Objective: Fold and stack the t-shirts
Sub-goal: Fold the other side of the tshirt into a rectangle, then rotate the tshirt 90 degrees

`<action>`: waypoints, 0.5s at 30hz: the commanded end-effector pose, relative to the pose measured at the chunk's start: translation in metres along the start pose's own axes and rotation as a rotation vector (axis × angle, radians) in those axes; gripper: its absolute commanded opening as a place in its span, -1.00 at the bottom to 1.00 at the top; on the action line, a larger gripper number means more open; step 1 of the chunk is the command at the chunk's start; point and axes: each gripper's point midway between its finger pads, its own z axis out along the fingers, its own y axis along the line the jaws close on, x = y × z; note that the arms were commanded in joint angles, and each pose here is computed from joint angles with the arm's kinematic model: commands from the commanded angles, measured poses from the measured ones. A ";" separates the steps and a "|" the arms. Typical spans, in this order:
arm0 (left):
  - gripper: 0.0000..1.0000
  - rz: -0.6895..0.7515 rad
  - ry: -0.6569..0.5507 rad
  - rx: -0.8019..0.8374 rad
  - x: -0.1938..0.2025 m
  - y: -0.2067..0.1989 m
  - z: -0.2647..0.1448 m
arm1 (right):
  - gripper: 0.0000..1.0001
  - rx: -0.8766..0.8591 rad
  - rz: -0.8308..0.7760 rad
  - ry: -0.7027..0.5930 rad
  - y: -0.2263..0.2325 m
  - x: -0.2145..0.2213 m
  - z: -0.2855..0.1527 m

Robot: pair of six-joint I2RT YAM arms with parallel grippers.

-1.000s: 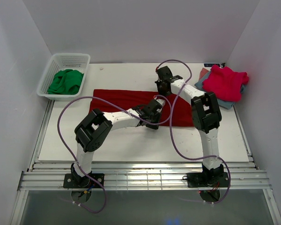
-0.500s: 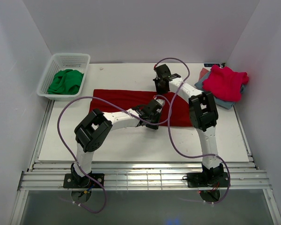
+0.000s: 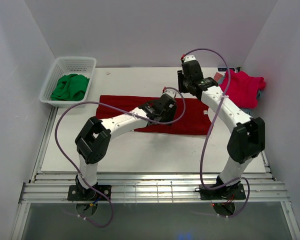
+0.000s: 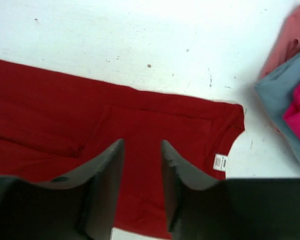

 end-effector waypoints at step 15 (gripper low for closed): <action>-1.00 -0.111 0.093 -0.561 0.051 0.230 -0.044 | -0.85 0.059 0.121 0.343 -0.016 0.182 -0.032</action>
